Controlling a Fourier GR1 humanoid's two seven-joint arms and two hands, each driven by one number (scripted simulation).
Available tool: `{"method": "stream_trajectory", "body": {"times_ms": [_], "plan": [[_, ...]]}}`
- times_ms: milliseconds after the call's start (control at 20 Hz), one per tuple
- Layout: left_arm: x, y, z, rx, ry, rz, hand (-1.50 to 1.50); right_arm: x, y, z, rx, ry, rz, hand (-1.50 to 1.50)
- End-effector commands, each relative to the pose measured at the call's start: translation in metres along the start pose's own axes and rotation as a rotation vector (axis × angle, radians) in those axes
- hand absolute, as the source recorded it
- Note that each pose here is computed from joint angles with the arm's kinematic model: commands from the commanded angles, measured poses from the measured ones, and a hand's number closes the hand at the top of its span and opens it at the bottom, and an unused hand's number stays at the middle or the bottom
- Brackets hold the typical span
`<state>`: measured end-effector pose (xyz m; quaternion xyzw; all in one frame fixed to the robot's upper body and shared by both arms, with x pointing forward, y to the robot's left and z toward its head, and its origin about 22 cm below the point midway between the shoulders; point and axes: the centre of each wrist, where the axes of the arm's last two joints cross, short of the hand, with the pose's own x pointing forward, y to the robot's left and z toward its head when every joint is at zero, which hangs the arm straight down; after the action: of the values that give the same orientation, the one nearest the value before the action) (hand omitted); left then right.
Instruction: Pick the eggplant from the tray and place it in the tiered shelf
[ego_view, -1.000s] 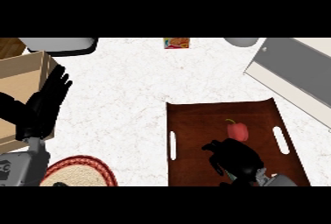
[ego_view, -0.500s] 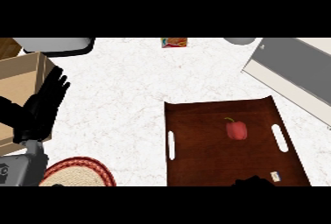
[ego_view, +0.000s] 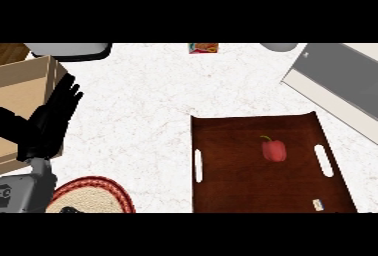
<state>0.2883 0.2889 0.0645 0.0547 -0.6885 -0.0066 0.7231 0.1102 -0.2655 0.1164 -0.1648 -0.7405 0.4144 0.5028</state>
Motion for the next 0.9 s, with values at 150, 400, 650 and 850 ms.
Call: {"method": "stream_trajectory", "body": {"times_ms": [150,400,650,850], "plan": [[0.001,-0.014,0.002,-0.027,0.003,0.002,0.0,0.04,-0.061,0.009,-0.207,0.018,0.006,1.5],[0.0,-0.012,-0.006,-0.043,-0.009,-0.015,0.0,0.019,-0.117,-0.005,-0.289,0.087,0.032,1.5],[0.015,-0.007,-0.008,-0.049,-0.01,-0.002,0.0,-0.002,-0.188,-0.008,-0.368,0.21,0.061,1.5],[0.004,-0.01,-0.012,-0.045,0.006,-0.001,0.0,-0.039,-0.224,-0.015,-0.37,0.262,0.01,1.5]]}}
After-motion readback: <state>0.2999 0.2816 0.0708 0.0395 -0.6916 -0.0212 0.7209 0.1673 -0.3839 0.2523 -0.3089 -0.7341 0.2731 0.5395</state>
